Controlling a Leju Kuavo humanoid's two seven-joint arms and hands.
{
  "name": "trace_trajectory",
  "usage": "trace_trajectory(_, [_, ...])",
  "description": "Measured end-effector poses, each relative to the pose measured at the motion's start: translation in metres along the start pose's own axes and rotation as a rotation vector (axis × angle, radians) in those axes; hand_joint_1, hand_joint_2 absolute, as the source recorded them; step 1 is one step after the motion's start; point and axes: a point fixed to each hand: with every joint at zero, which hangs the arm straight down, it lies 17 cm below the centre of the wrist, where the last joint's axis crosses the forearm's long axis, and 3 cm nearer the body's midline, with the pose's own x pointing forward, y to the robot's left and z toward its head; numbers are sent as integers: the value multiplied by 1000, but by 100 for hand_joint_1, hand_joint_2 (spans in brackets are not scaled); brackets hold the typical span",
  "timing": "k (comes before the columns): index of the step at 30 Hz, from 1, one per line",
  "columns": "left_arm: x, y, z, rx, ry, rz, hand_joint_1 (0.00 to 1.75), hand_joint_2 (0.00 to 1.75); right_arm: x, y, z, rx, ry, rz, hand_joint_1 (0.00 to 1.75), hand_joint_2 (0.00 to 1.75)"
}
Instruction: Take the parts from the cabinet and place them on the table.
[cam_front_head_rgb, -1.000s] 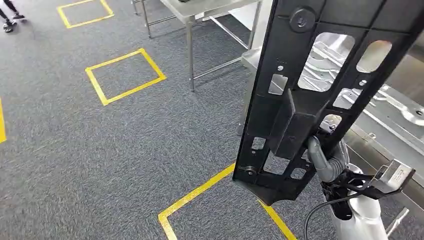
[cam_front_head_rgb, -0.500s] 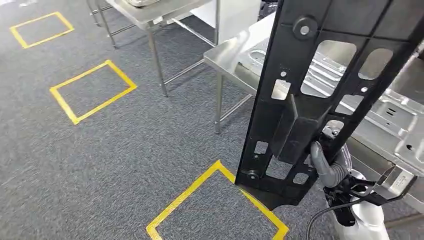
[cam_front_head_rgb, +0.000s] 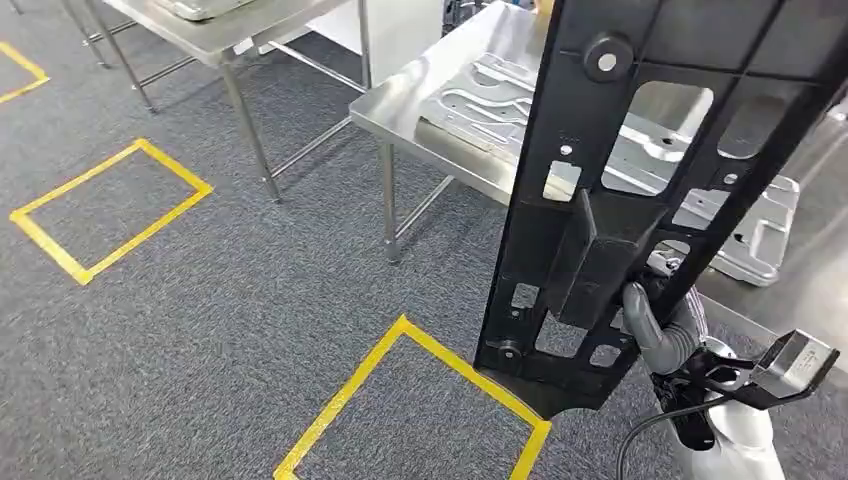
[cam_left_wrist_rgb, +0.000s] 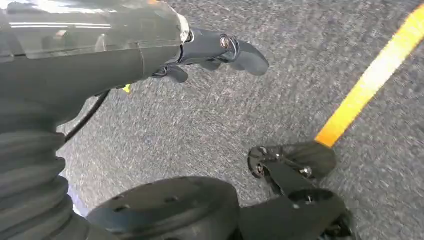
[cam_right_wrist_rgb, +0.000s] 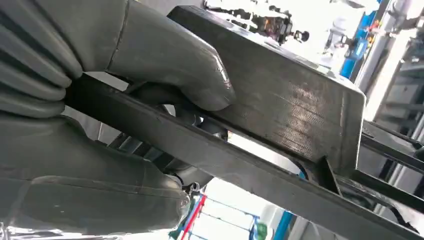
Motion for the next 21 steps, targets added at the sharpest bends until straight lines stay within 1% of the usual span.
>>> trace_trajectory(7, [7, -1, 0, -2, -19, -3, 0, 175, 2, -2, -5, 1, -9, 7, 175, 175])
trace_trajectory(21, [5, -3, 1, -7, -19, -6, 0, 175, 2, -3, -7, 4, -6, 12, 175, 175])
